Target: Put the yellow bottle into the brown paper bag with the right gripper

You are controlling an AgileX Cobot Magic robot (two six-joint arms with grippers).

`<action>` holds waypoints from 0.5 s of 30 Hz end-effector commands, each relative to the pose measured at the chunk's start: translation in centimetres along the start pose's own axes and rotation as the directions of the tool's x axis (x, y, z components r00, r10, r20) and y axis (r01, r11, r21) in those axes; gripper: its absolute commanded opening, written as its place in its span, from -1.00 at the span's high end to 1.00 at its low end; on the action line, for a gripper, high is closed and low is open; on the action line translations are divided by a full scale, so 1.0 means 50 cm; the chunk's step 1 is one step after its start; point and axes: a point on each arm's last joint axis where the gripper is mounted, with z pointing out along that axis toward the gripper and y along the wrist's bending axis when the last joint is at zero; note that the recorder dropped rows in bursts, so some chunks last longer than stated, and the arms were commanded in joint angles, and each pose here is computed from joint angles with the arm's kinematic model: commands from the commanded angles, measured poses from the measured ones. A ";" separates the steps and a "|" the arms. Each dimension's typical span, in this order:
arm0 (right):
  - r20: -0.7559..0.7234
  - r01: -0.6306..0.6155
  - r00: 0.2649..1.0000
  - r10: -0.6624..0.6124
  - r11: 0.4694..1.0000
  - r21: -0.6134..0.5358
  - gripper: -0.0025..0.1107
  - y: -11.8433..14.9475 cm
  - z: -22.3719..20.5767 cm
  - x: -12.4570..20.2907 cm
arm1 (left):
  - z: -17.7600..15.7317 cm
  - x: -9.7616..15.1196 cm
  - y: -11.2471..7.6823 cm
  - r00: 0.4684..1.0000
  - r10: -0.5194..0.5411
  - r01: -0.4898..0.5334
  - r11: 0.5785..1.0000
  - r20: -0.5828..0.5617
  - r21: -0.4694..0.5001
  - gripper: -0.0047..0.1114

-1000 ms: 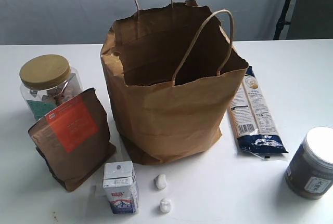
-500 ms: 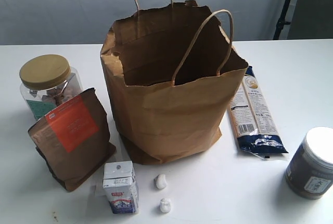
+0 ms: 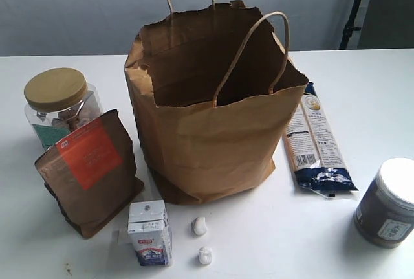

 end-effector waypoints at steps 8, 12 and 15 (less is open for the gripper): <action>-0.006 -0.009 1.000 0.009 1.000 0.006 0.96 -0.001 -0.001 0.003 | 0.000 0.000 -0.001 1.000 -0.001 0.001 1.000 0.008 0.004 0.92; -0.006 -0.009 1.000 0.009 1.000 0.006 0.96 -0.001 -0.001 0.003 | 0.000 0.000 -0.001 1.000 -0.001 0.001 1.000 0.008 0.004 0.92; -0.006 -0.009 1.000 0.009 1.000 0.006 0.96 -0.001 -0.001 0.003 | 0.000 0.000 -0.001 1.000 -0.001 0.001 1.000 0.008 0.004 0.92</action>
